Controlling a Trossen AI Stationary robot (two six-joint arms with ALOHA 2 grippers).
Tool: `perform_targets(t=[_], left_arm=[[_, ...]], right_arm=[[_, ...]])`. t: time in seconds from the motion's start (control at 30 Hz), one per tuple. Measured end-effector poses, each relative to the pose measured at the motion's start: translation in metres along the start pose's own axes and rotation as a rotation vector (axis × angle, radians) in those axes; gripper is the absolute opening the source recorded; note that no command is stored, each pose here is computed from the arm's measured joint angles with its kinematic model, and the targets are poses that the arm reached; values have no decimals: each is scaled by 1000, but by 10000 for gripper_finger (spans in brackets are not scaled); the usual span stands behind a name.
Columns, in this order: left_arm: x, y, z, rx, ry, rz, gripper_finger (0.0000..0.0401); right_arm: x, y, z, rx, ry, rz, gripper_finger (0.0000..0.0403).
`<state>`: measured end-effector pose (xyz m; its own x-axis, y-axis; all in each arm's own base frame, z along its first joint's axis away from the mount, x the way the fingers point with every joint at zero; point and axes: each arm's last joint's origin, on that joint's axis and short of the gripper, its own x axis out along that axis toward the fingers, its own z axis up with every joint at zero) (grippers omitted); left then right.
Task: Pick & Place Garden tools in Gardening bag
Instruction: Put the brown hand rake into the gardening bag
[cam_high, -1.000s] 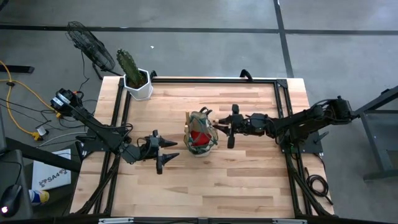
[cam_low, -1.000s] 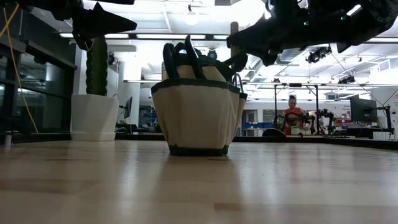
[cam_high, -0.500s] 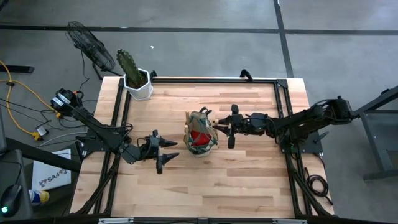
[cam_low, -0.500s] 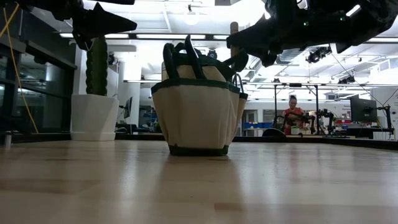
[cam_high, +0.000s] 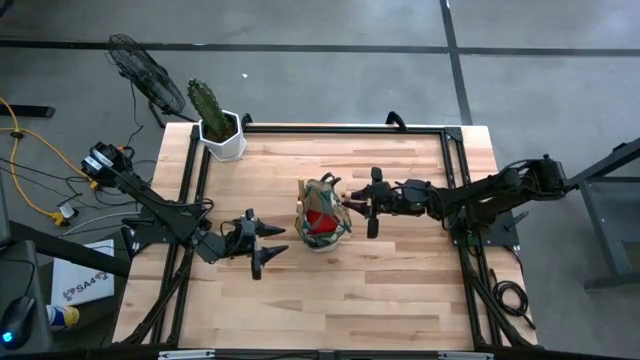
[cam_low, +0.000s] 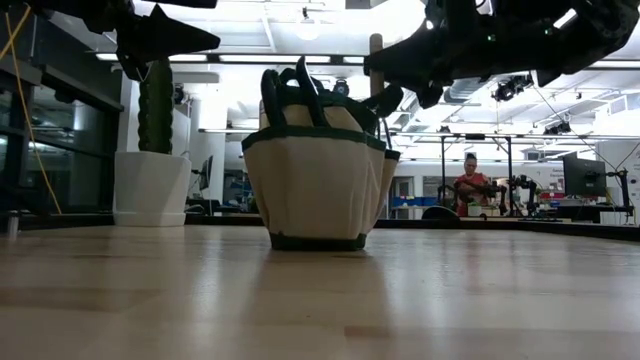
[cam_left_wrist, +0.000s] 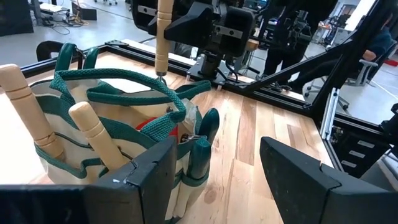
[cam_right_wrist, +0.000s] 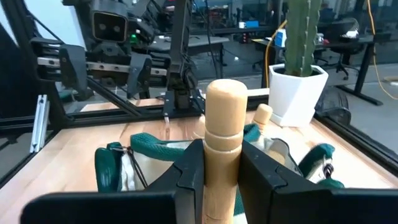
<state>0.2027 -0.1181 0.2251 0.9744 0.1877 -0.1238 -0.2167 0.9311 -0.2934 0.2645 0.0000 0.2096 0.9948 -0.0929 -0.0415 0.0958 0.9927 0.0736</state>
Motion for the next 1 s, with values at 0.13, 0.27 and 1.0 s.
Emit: perform_targets(t=[0.13,0.27,1.0], left_arm=[[0,0,0,0,0,0,225],[0,0,0,0,0,0,225],[0,0,0,2,3,-3,225]], right_arm=[[1,0,-1,33,1,-7,58],[2,-2,-4,84,13,-57,58],[10,-6,-17,-17,31,-160,73]])
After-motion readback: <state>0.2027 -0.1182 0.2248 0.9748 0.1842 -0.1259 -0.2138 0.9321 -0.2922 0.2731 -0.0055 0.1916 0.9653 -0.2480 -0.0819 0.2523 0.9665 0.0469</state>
